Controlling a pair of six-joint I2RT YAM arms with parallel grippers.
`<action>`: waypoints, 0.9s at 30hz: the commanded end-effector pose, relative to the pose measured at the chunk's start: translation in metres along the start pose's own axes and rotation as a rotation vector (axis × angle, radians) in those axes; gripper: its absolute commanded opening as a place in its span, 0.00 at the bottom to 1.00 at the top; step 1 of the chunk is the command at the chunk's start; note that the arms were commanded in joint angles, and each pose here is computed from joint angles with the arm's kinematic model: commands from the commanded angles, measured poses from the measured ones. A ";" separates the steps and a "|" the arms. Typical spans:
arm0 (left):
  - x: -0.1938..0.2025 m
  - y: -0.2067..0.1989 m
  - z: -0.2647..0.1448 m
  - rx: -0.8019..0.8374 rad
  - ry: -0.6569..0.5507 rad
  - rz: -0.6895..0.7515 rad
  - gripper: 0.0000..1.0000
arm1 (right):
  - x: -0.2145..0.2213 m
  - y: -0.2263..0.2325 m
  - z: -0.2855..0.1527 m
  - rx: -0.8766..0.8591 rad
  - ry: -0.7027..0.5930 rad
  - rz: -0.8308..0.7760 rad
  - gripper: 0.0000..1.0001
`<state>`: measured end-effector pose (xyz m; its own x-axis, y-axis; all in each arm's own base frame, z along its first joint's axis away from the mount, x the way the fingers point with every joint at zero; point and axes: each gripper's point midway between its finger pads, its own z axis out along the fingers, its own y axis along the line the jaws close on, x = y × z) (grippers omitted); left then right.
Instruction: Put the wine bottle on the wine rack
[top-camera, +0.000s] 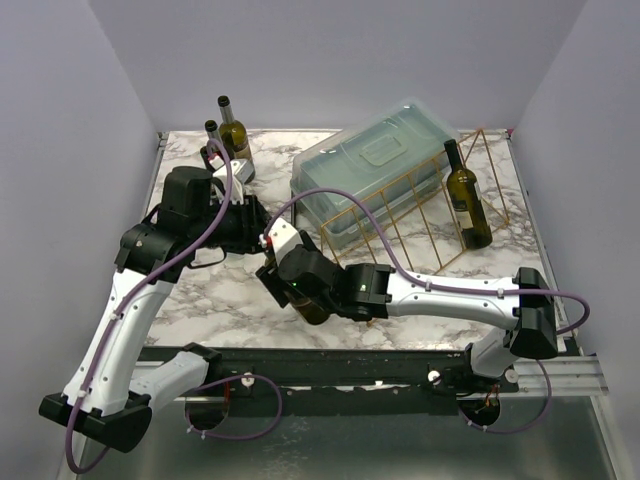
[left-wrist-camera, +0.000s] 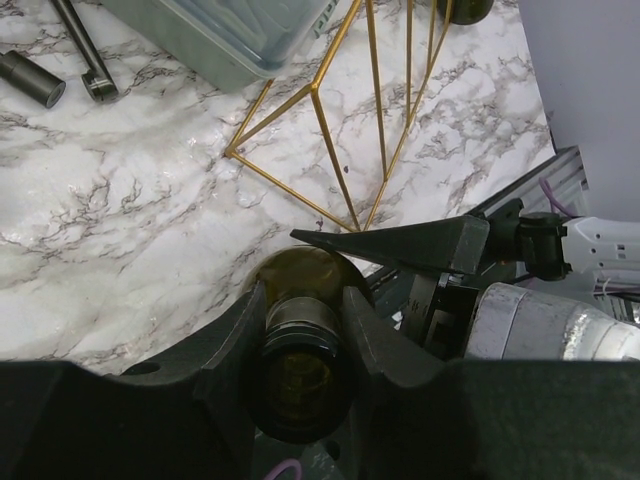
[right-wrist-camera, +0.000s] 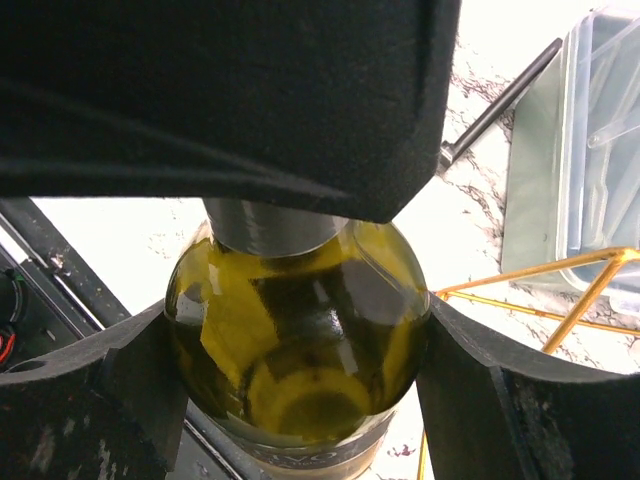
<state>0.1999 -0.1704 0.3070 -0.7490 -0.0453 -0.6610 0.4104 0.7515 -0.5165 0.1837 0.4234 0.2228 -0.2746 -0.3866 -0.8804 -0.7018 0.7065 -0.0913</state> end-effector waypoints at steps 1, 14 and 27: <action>-0.016 -0.028 -0.015 0.095 -0.059 0.011 0.31 | -0.015 -0.005 -0.008 0.007 -0.050 0.027 0.01; -0.029 -0.025 -0.041 0.019 -0.167 0.045 0.98 | -0.034 -0.011 -0.031 -0.028 -0.136 0.093 0.01; -0.059 -0.003 -0.120 -0.216 -0.578 0.041 0.99 | -0.081 -0.032 -0.075 -0.024 -0.228 0.149 0.01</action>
<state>0.1804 -0.1168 0.3930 -0.4410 -0.2339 -0.8665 0.3599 0.8383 -0.4095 0.1774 0.3928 0.2624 -0.2633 -0.3022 -0.9162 -0.6943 0.7187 -0.0376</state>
